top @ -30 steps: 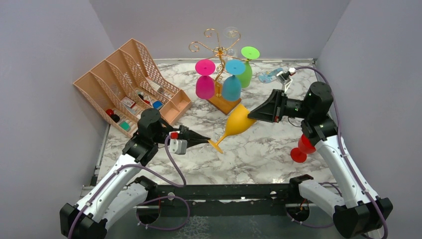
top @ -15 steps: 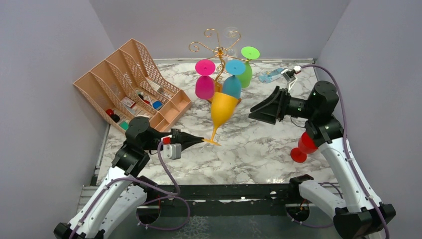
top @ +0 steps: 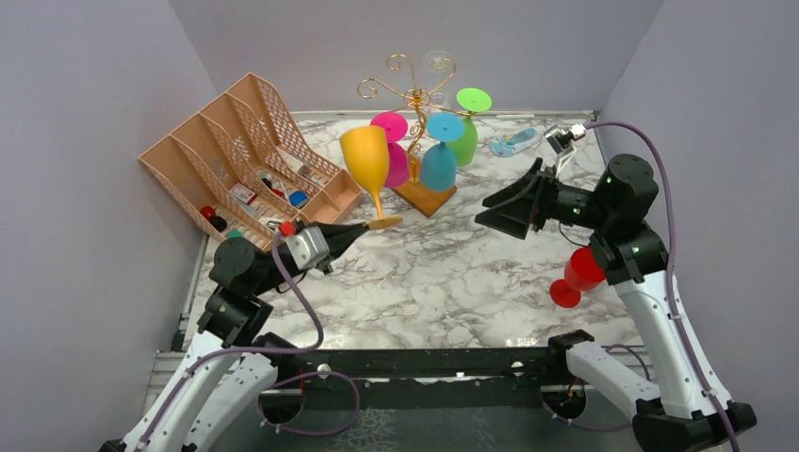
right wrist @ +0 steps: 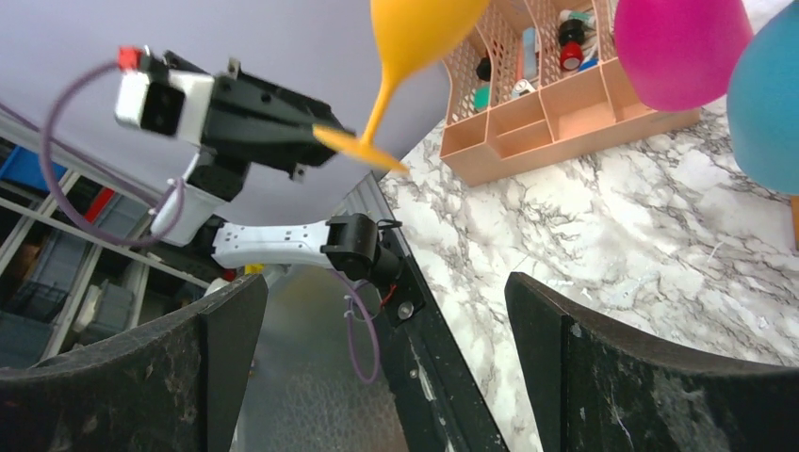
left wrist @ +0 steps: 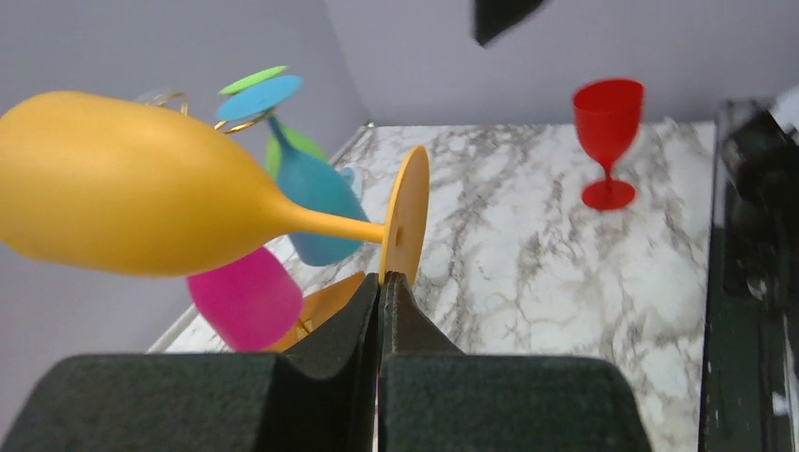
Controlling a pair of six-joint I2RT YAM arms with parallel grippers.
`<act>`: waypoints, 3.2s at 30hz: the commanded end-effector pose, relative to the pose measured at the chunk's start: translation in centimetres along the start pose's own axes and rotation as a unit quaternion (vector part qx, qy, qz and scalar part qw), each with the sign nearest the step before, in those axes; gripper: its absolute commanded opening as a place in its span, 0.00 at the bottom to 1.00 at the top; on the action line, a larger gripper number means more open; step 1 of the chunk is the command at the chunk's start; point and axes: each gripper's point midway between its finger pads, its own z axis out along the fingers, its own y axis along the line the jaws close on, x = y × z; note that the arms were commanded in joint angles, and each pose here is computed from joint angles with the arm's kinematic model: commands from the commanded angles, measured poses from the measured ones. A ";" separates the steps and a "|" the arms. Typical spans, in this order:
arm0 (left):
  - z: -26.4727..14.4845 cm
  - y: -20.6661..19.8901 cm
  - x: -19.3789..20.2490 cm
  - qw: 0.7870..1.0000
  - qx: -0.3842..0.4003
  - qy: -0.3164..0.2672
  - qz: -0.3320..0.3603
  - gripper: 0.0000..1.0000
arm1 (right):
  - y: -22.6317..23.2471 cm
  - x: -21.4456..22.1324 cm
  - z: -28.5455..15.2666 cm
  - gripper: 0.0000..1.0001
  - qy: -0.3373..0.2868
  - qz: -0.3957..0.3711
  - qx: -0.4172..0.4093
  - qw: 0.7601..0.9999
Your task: Place the wine glass upside down on the wine glass rack
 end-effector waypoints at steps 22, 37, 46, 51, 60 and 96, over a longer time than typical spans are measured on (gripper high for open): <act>3.3 25.9 -4.7 0.850 -0.403 -0.022 -0.338 0.00 | 0.0 0.1 -2.3 1.00 -0.021 -0.075 0.079 0.994; 12.6 33.1 1.2 0.844 -0.258 -0.003 -0.470 0.00 | 1.6 0.0 -3.2 1.00 -0.027 -0.085 0.078 0.993; 13.7 33.2 4.9 0.830 -0.249 0.019 -0.498 0.00 | 2.0 -0.2 -3.5 1.00 -0.033 -0.087 0.083 0.992; 13.8 33.2 5.6 0.831 -0.247 0.025 -0.498 0.00 | 1.8 -0.1 -3.3 1.00 -0.032 -0.079 0.079 0.993; 14.5 32.8 6.6 0.831 -0.240 0.034 -0.501 0.00 | 1.4 0.0 -3.2 1.00 -0.033 -0.074 0.082 0.993; 19.3 30.6 7.1 0.804 -0.185 0.008 -0.566 0.00 | 0.9 0.1 -3.1 1.00 -0.034 -0.072 0.087 0.993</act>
